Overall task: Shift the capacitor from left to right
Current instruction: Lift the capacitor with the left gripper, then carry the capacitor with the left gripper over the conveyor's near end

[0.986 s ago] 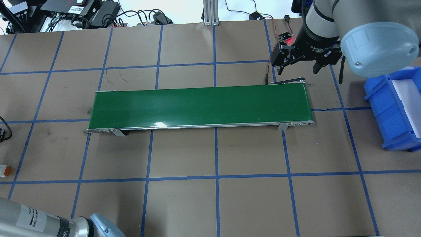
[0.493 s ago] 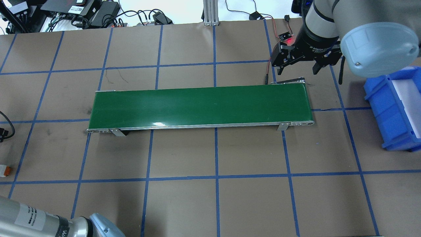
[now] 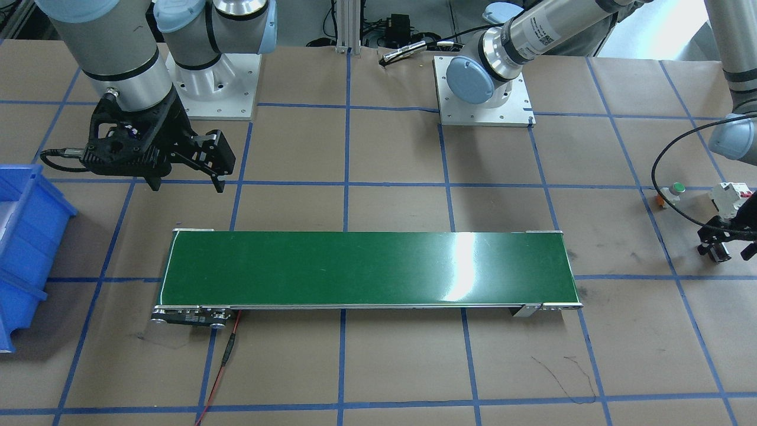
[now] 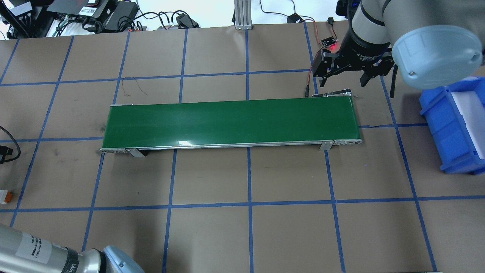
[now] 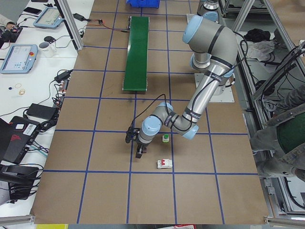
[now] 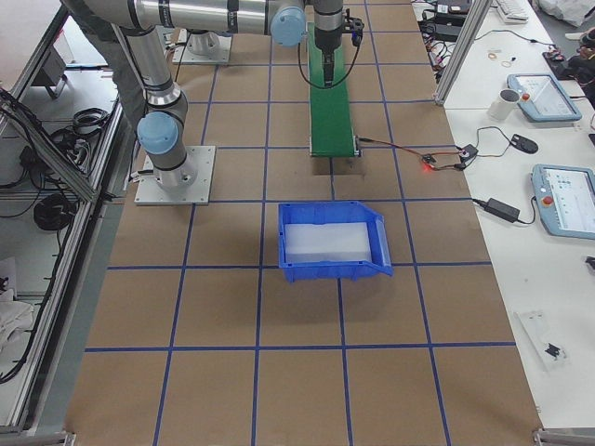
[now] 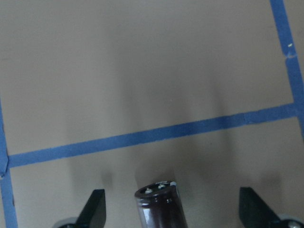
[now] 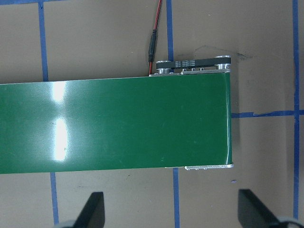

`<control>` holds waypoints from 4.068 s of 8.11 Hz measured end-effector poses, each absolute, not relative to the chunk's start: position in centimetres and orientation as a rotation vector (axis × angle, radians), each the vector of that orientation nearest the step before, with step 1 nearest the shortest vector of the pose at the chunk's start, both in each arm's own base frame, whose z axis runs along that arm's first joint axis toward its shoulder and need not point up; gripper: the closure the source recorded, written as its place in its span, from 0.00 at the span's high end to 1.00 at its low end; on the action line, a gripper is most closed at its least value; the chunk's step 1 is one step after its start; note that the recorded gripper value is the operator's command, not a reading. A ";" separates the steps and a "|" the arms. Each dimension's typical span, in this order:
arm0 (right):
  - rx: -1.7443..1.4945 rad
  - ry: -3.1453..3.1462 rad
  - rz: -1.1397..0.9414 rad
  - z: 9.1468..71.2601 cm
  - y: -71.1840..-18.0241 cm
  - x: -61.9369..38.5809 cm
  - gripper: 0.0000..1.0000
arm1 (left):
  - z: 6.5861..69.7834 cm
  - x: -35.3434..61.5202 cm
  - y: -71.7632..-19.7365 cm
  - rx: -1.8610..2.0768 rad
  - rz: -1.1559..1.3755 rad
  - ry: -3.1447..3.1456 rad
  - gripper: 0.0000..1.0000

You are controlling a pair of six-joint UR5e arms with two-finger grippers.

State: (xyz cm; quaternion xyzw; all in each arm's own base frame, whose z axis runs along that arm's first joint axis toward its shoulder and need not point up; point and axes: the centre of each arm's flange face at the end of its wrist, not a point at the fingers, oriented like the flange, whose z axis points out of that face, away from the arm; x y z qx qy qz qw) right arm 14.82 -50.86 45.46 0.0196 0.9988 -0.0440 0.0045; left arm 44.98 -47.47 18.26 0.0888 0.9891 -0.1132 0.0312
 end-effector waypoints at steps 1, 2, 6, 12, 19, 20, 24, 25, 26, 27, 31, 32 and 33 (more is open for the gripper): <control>0.063 3.130 -0.135 45.4 -50.8 14.8 1.00 | 18.1 45.1 -47.4 0.273 -0.352 3.047 1.00; 0.063 3.131 -0.134 45.4 -50.8 14.8 1.00 | 17.8 45.2 -47.3 0.269 -0.351 3.051 1.00; 0.065 3.131 -0.133 45.4 -50.8 14.8 1.00 | 16.9 46.0 -46.1 0.130 -0.340 3.081 1.00; 0.065 3.133 -0.133 45.4 -50.8 14.8 1.00 | 16.8 46.0 -45.9 0.005 -0.344 3.096 0.86; 0.066 3.132 -0.134 45.5 -50.8 14.8 1.00 | 17.2 46.0 -45.9 -0.050 -0.338 3.091 0.47; 0.066 3.132 -0.135 45.5 -50.8 14.8 1.00 | 17.6 46.0 -45.8 -0.055 -0.337 3.083 0.46; 0.068 3.132 -0.138 45.5 -50.8 14.7 1.00 | 17.6 46.1 -45.8 -0.052 -0.323 3.078 0.46; 0.068 3.132 -0.138 45.5 -50.8 14.7 1.00 | 17.4 46.1 -45.8 -0.047 -0.323 3.081 0.32; 0.067 3.132 -0.137 45.5 -50.8 14.7 1.00 | 17.3 46.1 -45.8 -0.043 -0.323 3.084 0.32; 0.067 3.132 -0.137 45.5 -50.8 14.7 1.00 | 17.3 46.1 -45.8 -0.043 -0.321 3.082 0.32; 0.066 3.132 -0.136 45.5 -50.8 14.7 1.00 | 21.7 45.5 -45.2 -0.090 -0.215 3.017 0.32; 0.067 3.132 -0.135 45.5 -50.8 14.7 1.00 | 24.2 43.9 -45.5 -0.132 -0.181 3.026 0.32; 0.067 3.132 -0.136 45.5 -50.8 14.7 1.00 | 26.8 41.0 -46.4 -0.165 -0.137 3.050 0.34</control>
